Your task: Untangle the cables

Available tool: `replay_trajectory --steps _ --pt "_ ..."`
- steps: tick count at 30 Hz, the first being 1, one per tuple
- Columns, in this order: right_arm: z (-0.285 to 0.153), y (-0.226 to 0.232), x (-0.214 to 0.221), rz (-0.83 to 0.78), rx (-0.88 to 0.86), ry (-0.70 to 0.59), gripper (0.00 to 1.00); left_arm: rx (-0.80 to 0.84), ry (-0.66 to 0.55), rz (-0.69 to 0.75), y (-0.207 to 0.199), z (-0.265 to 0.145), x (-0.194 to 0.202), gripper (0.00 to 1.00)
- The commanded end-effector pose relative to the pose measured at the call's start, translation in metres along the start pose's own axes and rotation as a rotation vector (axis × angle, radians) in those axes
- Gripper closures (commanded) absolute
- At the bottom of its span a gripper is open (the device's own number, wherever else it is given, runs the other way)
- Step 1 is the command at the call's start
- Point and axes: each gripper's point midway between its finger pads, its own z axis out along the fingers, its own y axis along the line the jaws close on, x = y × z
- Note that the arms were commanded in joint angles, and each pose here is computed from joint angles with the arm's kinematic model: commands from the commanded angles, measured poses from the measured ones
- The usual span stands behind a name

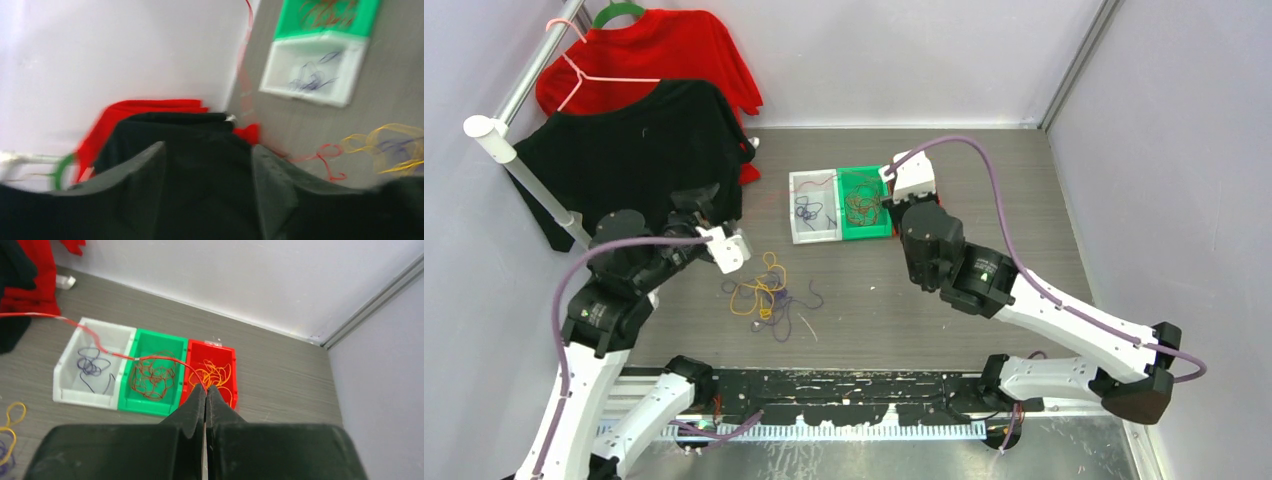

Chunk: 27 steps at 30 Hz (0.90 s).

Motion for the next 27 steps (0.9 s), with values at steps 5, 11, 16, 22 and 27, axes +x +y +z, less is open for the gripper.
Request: replay_trajectory --steps 5,11,16,22,27 --pt "0.045 -0.012 -0.036 0.433 -0.119 -0.018 0.99 0.442 -0.104 -0.688 -0.063 -0.026 -0.065 0.01" --pt "0.078 -0.016 -0.037 0.505 -0.135 0.001 0.99 0.447 0.009 -0.752 -0.078 -0.025 -0.046 0.00" --pt "0.104 -0.018 -0.037 0.503 -0.111 0.016 0.99 0.403 0.133 -0.769 -0.078 -0.021 -0.023 0.00" --pt "0.131 -0.016 -0.040 0.529 -0.108 0.006 0.99 0.368 0.170 -0.789 -0.075 -0.019 -0.016 0.00" --pt "0.152 0.000 -0.038 0.524 -0.145 0.029 0.99 0.354 0.187 -0.790 -0.076 -0.021 -0.013 0.00"
